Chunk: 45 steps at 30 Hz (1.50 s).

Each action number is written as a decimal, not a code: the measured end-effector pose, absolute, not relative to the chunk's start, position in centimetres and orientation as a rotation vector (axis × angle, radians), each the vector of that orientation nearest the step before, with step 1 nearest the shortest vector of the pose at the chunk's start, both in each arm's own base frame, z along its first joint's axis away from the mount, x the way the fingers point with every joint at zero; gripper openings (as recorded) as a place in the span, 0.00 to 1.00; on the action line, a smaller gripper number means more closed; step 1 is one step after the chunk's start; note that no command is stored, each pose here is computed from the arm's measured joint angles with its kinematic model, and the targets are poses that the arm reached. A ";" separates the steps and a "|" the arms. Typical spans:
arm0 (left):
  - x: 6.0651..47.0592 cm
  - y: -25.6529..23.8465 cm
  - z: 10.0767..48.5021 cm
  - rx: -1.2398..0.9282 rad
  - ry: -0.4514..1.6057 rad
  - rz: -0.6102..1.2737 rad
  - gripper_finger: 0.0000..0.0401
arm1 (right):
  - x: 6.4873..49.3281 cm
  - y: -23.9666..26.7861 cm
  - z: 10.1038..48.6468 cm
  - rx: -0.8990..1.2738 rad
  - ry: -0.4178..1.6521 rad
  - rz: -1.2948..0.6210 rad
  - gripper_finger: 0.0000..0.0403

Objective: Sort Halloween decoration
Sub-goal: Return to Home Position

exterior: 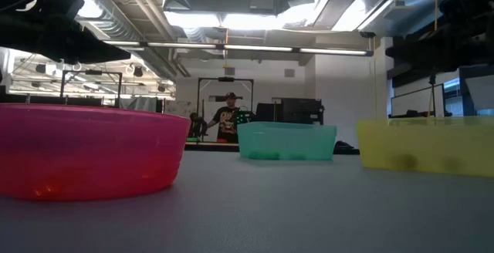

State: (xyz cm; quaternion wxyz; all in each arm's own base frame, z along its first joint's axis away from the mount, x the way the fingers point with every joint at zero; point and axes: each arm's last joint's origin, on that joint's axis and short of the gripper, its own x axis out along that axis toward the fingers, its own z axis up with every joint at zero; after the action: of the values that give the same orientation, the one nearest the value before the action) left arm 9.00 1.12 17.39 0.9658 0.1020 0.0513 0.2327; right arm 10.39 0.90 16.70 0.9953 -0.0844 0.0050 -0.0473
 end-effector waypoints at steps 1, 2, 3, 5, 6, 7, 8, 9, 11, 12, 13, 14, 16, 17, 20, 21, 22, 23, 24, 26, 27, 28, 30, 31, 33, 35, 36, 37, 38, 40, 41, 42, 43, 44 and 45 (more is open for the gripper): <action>9.0 1.1 17.4 0.206 0.104 0.471 0.00 | 10.4 0.7 16.7 -0.176 0.008 -0.095 0.01; 9.0 1.1 17.4 0.206 0.104 0.471 0.00 | 10.4 0.5 16.7 -0.185 0.009 -0.094 0.01; 9.0 1.1 17.4 0.206 0.104 0.471 0.00 | 10.4 0.2 16.7 -0.189 0.011 -0.089 0.01; 9.0 1.1 17.4 0.206 0.104 0.471 0.00 | 10.4 -0.2 16.6 -0.186 0.015 -0.082 0.01; 9.0 1.1 17.4 0.206 0.104 0.471 0.00 | 10.4 -0.5 16.6 -0.173 0.018 -0.076 0.01; 9.0 1.1 17.4 0.206 0.104 0.471 0.00 | 10.4 -0.7 16.6 -0.155 0.019 -0.066 0.01; 9.0 1.1 17.4 0.206 0.104 0.471 0.00 | 10.4 -0.8 16.5 -0.131 0.022 -0.057 0.01; 9.0 1.1 17.4 0.206 0.104 0.471 0.00 | 10.4 -1.0 16.5 -0.109 0.029 -0.044 0.01; 9.0 1.1 17.4 0.206 0.104 0.471 0.00 | 10.4 -1.1 16.2 -0.069 0.051 -0.013 0.01; 9.0 1.1 17.4 0.206 0.104 0.471 0.00 | 10.3 -1.2 16.2 -0.046 0.058 0.003 0.01; 9.0 1.1 17.4 0.206 0.104 0.471 0.00 | 10.3 -1.2 16.2 -0.027 0.058 0.019 0.01; 9.0 1.1 17.4 0.206 0.104 0.470 0.00 | 10.3 -1.2 16.2 -0.015 0.055 0.033 0.01; 9.0 1.1 17.4 0.206 0.104 0.471 0.00 | 10.3 -1.1 16.2 0.001 0.050 0.060 0.01; 9.0 1.1 17.4 0.206 0.103 0.471 0.00 | 10.3 -1.1 16.3 0.001 0.046 0.069 0.01; 9.0 1.1 17.4 0.206 0.103 0.471 0.00 | 10.2 -1.0 16.4 -0.001 0.031 0.081 0.01; 9.0 1.1 17.4 0.206 0.103 0.471 0.00 | 10.2 -1.0 16.5 -0.002 0.025 0.082 0.01; 9.0 1.1 17.4 0.206 0.103 0.471 0.00 | 10.1 -1.0 16.5 -0.004 0.017 0.082 0.01; 9.0 1.1 17.4 0.206 0.103 0.471 0.00 | 10.1 -1.0 16.6 -0.006 0.009 0.081 0.01; 9.0 1.1 17.4 0.206 0.103 0.471 0.00 | 10.0 -1.0 16.6 -0.008 0.002 0.076 0.01; 9.0 1.1 17.4 0.206 0.103 0.471 0.00 | 9.9 -1.1 16.8 -0.014 -0.014 0.054 0.01; 9.0 1.1 17.4 0.206 0.104 0.471 0.00 | 9.8 -1.1 16.8 -0.016 -0.022 0.045 0.01; 9.0 1.1 17.4 0.206 0.103 0.471 0.00 | 9.8 -1.1 16.9 -0.017 -0.030 0.037 0.01; 9.0 1.1 17.4 0.206 0.104 0.471 0.00 | 9.7 -1.1 17.0 -0.021 -0.046 0.015 0.01; 9.0 1.1 17.4 0.206 0.104 0.471 0.00 | 9.6 -1.2 17.1 -0.026 -0.051 0.000 0.01; 9.0 1.1 17.4 0.206 0.103 0.471 0.00 | 9.6 -1.3 17.0 -0.040 -0.046 -0.038 0.01; 9.0 1.1 17.4 0.206 0.104 0.471 0.00 | 9.6 -1.4 17.0 -0.040 -0.039 -0.083 0.01; 9.0 1.1 17.4 0.206 0.104 0.471 0.00 | 9.6 -1.5 16.9 -0.039 -0.032 -0.104 0.01; 9.0 1.1 17.4 0.206 0.103 0.471 0.00 | 9.6 -1.5 16.8 -0.038 -0.027 -0.121 0.01; 9.0 1.1 17.4 0.206 0.103 0.471 0.00 | 9.6 -1.5 16.8 -0.037 -0.025 -0.130 0.01; 9.0 1.1 17.4 0.206 0.103 0.471 0.00 | 9.6 -1.5 16.8 -0.036 -0.025 -0.135 0.01; 9.0 1.1 17.4 0.206 0.103 0.471 0.00 | 9.6 -1.5 16.8 -0.035 -0.024 -0.135 0.01; 9.0 1.1 17.4 0.206 0.104 0.471 0.00 | 9.6 -1.5 16.8 -0.031 -0.024 -0.135 0.01; 9.0 1.1 17.4 0.206 0.103 0.471 0.00 | 9.6 -1.5 16.8 -0.021 -0.025 -0.135 0.01; 9.0 1.1 17.4 0.206 0.103 0.471 0.00 | 9.6 -1.5 16.8 -0.005 -0.026 -0.135 0.01; 9.0 1.1 17.4 0.206 0.103 0.471 0.00 | 9.6 -1.5 16.8 0.010 -0.026 -0.134 0.01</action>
State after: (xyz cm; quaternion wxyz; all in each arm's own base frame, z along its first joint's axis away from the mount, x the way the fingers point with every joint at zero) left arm 9.00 1.12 17.40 0.9658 0.1019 0.0511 0.2327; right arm 9.61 -1.55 16.81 0.9976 0.0051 -0.0131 -0.0672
